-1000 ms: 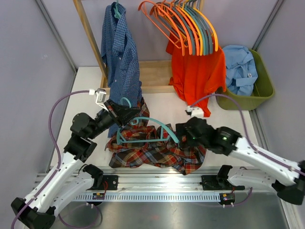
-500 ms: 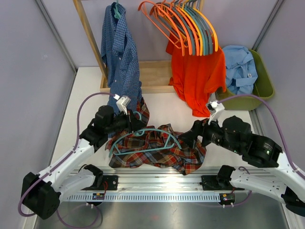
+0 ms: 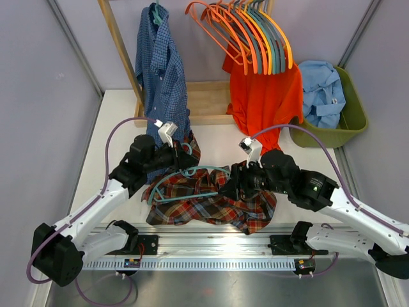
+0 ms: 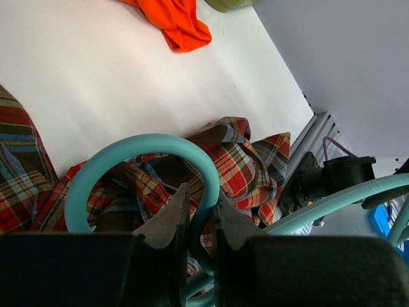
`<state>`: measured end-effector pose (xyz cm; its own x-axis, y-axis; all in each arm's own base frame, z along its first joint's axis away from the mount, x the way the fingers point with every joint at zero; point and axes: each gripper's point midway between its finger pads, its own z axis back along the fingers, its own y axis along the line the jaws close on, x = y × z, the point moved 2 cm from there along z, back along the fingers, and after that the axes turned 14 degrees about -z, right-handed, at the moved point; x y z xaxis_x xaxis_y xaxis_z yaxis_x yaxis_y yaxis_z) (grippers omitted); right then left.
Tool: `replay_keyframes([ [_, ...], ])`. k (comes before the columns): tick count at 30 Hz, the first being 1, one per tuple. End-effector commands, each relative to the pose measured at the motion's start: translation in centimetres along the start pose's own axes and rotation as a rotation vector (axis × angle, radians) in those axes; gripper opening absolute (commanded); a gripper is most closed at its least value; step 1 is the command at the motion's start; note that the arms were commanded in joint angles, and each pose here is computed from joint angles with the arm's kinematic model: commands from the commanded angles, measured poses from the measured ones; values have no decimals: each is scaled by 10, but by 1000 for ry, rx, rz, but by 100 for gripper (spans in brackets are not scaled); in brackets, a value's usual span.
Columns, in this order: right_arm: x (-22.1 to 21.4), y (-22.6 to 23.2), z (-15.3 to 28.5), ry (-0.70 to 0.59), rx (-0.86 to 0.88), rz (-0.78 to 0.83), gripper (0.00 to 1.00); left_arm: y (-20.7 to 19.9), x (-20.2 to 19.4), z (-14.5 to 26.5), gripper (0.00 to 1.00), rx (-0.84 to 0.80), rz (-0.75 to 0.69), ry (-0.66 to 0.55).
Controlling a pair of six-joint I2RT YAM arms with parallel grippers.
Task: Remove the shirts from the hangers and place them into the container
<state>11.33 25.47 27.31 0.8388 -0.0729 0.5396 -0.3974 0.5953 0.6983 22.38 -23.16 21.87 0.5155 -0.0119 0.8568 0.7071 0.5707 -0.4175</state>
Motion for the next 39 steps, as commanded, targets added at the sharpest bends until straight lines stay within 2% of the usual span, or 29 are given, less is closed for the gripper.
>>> replay_keyframes([
  [1,8,16,0,-30,67,17,48,-18,33,6,0,-61,-70,-93],
  [3,11,17,-1,-39,59,16,25,-18,31,5,0,-61,-71,-87],
  [4,12,17,-1,-48,60,17,8,-16,27,5,0,-52,-63,-69],
  [6,14,17,-1,-57,60,20,0,-14,24,4,0,-41,-60,-52],
  [9,15,17,-2,-62,60,21,0,-14,22,6,0,-37,-62,-38],
  [10,14,17,-2,-59,60,22,0,-14,22,8,8,-31,-64,-39],
  [11,14,17,-1,-60,62,21,0,-16,27,10,24,-32,-73,-49],
  [13,14,17,0,-63,63,24,0,-17,35,15,66,-9,-86,-67],
  [16,18,18,8,-90,65,35,0,-21,61,27,99,46,-124,-109],
  [22,29,16,27,-178,62,58,0,-41,110,73,99,123,-201,-277],
  [26,54,9,60,-386,40,65,0,-56,122,123,99,178,-231,-439],
  [28,64,3,75,-467,7,68,0,-54,117,136,99,223,-223,-463],
  [32,92,-24,88,-633,-192,98,0,-48,96,153,99,274,-202,-474],
  [39,143,-30,60,-771,-432,189,0,-41,62,155,99,279,-155,-423],
])
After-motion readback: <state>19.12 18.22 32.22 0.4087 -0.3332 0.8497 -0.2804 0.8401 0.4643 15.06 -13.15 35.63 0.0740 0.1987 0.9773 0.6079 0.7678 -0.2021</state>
